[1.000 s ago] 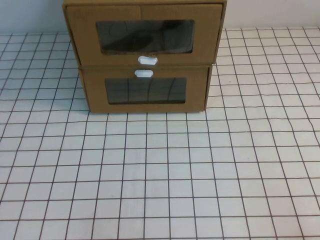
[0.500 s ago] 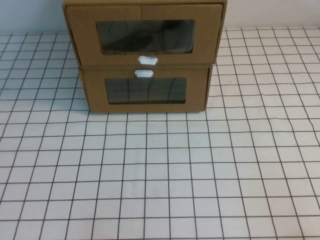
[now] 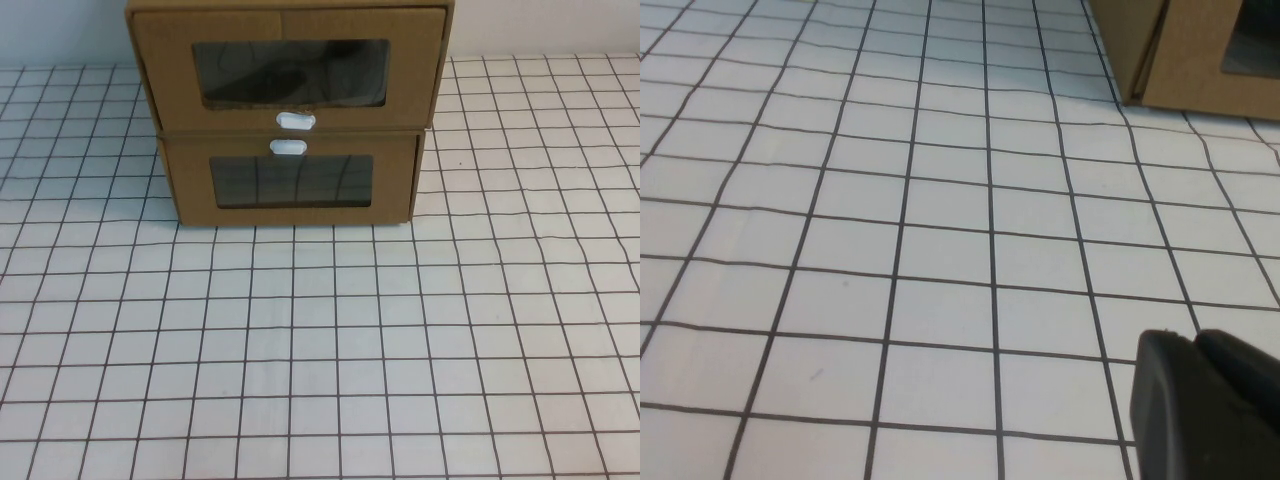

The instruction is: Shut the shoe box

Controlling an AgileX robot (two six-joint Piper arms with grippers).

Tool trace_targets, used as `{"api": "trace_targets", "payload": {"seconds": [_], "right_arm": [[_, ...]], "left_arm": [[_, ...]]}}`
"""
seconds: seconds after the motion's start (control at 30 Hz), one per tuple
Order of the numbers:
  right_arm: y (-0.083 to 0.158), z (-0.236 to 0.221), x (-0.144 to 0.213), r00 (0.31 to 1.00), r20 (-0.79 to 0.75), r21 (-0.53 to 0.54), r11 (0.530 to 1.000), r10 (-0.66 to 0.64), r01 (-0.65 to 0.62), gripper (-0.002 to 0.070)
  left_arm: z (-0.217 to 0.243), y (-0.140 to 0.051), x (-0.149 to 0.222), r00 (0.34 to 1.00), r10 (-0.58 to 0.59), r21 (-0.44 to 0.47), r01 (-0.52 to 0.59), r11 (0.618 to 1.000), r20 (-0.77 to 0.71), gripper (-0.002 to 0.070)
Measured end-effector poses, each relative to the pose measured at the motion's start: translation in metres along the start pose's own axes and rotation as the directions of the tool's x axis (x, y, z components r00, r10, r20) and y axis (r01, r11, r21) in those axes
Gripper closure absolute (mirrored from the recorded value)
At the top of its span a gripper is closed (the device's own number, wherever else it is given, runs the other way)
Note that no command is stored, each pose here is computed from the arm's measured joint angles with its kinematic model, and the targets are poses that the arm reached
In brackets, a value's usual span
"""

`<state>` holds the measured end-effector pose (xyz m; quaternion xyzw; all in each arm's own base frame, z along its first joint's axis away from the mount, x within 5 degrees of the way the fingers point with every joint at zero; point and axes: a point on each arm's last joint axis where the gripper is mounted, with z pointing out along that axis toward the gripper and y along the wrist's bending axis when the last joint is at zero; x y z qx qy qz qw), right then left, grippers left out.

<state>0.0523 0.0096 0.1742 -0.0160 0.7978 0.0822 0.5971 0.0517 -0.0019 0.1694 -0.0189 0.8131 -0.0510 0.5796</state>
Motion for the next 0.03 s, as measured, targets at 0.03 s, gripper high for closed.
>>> {"api": "trace_targets", "payload": {"seconds": [0.03], "right_arm": [[0.0, 0.0, 0.0, 1.0, 0.0, 0.0, 1.0, 0.001, -0.001, 0.069]], "left_arm": [[0.0, 0.0, 0.0, 1.0, 0.0, 0.0, 0.0, 1.0, 0.0, 0.0677]]}}
